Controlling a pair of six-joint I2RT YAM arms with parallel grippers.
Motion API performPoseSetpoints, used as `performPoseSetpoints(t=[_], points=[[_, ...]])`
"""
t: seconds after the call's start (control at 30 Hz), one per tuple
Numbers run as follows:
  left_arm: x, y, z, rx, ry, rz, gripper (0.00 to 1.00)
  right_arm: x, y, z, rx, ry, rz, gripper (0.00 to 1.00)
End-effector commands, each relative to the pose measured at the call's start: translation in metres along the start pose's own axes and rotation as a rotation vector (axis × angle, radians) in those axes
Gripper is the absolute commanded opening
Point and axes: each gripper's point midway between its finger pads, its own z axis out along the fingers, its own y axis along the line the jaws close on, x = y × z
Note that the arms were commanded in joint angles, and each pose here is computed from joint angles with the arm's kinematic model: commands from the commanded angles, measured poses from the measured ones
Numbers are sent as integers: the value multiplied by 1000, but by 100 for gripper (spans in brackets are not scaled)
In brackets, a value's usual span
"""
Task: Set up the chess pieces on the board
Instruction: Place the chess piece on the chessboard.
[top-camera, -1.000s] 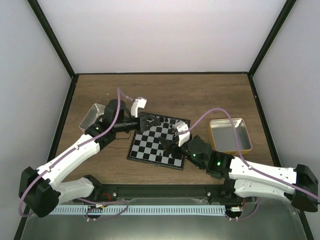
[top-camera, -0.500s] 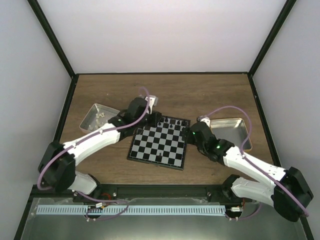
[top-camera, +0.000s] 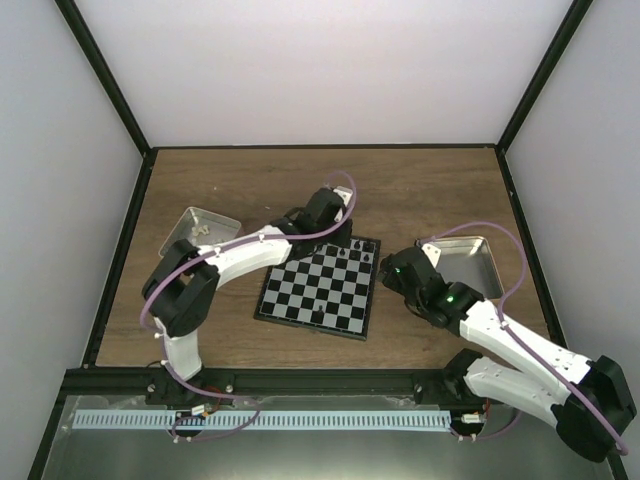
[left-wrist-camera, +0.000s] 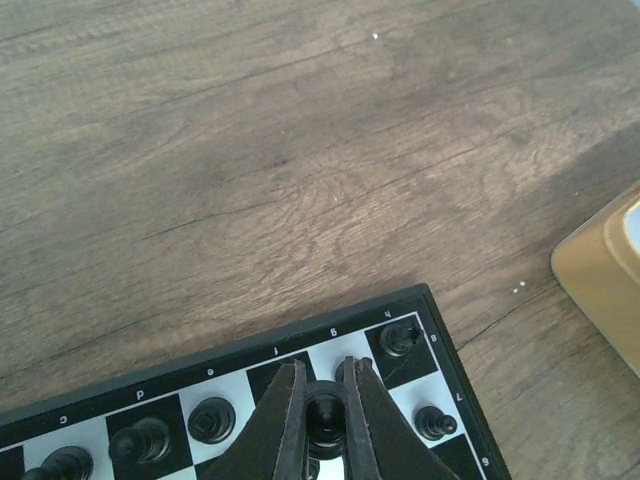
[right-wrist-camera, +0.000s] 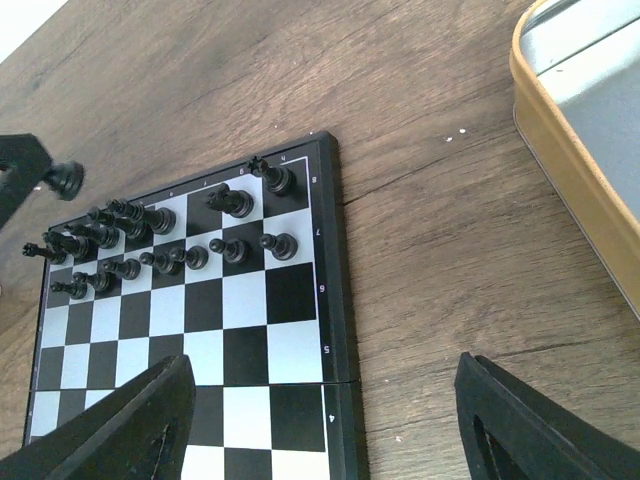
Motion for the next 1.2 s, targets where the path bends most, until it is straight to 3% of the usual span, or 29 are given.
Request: performPoseSetpoints(t=[0.0, 0.5, 1.17], points=[[-1, -5, 12, -25, 14, 71, 4, -11, 0, -6, 17, -35, 33, 73], [34, 10, 58, -97, 102, 122, 5, -6, 0, -1, 18, -14, 21, 73], [43, 11, 73, -95, 133, 146, 11, -4, 3, 1, 11, -2, 18, 74]])
